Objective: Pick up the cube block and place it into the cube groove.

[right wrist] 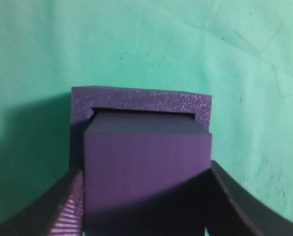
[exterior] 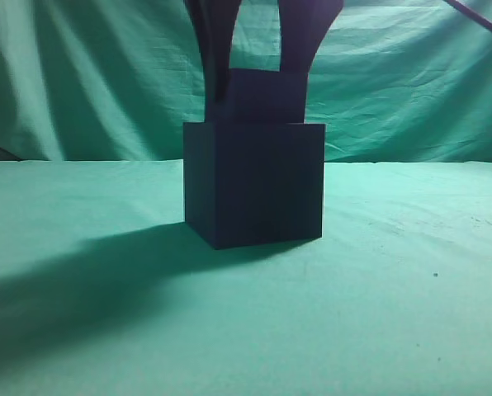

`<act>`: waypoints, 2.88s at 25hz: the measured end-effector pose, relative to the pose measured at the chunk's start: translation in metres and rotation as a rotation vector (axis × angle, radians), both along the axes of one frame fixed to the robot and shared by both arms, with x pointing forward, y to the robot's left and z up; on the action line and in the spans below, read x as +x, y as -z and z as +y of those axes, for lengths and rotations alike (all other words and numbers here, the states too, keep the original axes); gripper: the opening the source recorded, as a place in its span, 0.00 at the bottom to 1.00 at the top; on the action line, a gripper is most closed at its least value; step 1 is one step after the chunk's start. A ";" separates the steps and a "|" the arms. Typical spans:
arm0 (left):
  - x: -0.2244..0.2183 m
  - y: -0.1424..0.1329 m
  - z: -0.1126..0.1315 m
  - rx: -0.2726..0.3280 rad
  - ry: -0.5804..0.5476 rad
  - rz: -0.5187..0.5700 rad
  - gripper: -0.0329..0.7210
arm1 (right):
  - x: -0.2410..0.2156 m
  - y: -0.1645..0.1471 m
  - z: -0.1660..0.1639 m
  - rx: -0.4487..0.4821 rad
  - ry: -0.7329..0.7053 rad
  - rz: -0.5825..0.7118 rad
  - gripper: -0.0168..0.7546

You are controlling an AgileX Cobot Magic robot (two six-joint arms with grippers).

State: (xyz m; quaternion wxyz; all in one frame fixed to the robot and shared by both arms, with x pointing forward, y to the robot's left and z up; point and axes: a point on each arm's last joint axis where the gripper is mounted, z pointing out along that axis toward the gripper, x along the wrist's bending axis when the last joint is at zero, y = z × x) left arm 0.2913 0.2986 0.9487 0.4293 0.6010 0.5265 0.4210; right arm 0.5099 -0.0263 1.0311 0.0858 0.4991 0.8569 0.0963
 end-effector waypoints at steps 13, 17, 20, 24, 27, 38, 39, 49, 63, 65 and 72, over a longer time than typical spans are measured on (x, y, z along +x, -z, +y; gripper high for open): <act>0.000 0.000 0.000 0.000 0.000 0.000 0.04 | 0.011 -0.056 0.005 0.021 -0.030 -0.107 0.78; 0.000 0.000 0.000 0.000 0.000 0.000 0.04 | 0.006 -0.093 0.000 0.092 -0.024 -0.176 0.36; 0.000 0.000 0.000 0.000 0.000 0.000 0.04 | -0.010 -0.123 -0.014 0.167 -0.023 -0.201 0.09; 0.000 0.000 0.000 0.000 0.000 0.000 0.04 | -0.037 -0.157 -0.038 0.251 -0.024 -0.238 0.02; 0.000 0.000 0.000 0.000 0.000 0.000 0.04 | -0.065 -0.173 -0.067 0.284 -0.024 -0.263 0.02; 0.000 0.000 0.000 0.000 0.000 0.000 0.04 | -0.153 -0.159 -0.163 0.312 -0.029 -0.319 0.02; 0.000 0.000 0.000 0.000 0.000 0.000 0.04 | -0.161 -0.154 -0.171 0.323 -0.033 -0.331 0.02; 0.000 0.000 0.000 0.000 0.000 0.000 0.04 | -0.217 -0.123 -0.227 0.421 -0.070 -0.418 0.02; 0.000 0.000 0.000 0.000 0.000 0.000 0.04 | -0.231 -0.108 -0.248 0.392 -0.200 -0.637 0.02; 0.000 0.000 0.000 0.000 0.000 0.000 0.04 | -0.230 -0.092 -0.251 0.403 -0.132 -0.721 0.02; 0.000 0.000 0.000 0.000 0.000 0.000 0.04 | -0.230 -0.025 -0.263 0.383 0.151 -0.941 0.09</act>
